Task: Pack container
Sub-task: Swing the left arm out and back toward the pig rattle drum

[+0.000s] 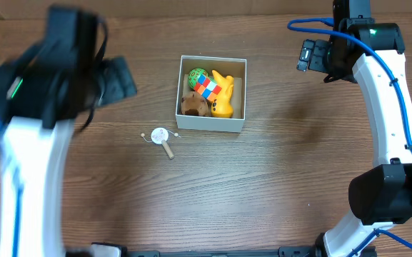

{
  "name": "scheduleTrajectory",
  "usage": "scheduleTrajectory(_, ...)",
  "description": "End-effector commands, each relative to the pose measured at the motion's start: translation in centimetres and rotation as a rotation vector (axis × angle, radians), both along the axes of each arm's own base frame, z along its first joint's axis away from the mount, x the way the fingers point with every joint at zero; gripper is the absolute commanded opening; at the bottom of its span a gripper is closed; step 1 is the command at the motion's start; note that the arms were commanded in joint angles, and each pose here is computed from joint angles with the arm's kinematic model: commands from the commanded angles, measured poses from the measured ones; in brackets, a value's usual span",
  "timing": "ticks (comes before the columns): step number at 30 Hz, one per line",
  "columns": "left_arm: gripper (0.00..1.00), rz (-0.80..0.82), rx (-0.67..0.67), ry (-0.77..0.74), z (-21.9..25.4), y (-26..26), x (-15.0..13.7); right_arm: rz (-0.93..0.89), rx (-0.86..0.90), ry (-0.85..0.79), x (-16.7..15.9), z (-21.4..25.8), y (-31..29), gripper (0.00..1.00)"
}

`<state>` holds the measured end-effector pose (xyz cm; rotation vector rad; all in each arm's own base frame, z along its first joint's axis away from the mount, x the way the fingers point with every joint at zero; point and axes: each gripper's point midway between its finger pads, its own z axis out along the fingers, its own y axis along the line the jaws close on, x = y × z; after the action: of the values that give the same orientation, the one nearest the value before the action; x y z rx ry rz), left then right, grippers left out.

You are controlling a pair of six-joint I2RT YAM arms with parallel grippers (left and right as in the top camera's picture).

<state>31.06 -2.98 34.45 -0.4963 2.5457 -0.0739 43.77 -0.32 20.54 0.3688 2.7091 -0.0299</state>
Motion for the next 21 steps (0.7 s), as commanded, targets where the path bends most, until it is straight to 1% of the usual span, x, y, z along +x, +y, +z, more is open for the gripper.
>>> scheduleTrajectory(1,0.98,0.068,-0.039,-0.081,2.9,0.7,-4.7,-0.015,-0.002,-0.044,0.2,1.6,-0.4,1.00)
scheduleTrajectory(3,0.95,0.096,-0.065,-0.056,2.2,0.8,-6.0,-0.015,-0.003,-0.044,0.2,1.6,-0.4,1.00)
scheduleTrajectory(5,0.94,0.122,-0.097,0.013,0.0,0.2,-6.4,-0.015,-0.003,-0.044,0.2,1.6,-0.4,1.00)
scheduleTrajectory(8,0.92,0.107,-0.138,0.131,-4.4,-1.1,-5.8,-0.015,-0.003,-0.044,0.2,1.6,-0.4,1.00)
scheduleTrajectory(11,0.89,0.063,-0.226,0.225,-10.3,-3.5,-4.3,-0.015,-0.003,-0.044,0.2,1.6,-0.4,1.00)
scheduleTrajectory(15,0.82,0.047,-0.333,0.325,-18.3,-6.0,-2.7,-0.015,-0.003,-0.044,0.2,1.6,-0.4,1.00)
scheduleTrajectory(18,0.79,0.064,-0.339,0.408,-22.5,-6.4,-2.9,-0.015,-0.003,-0.044,0.2,1.6,-0.4,1.00)
scheduleTrajectory(21,0.77,0.070,-0.324,0.468,-24.9,-6.6,-3.0,-0.015,-0.002,-0.044,0.2,1.6,-0.4,1.00)
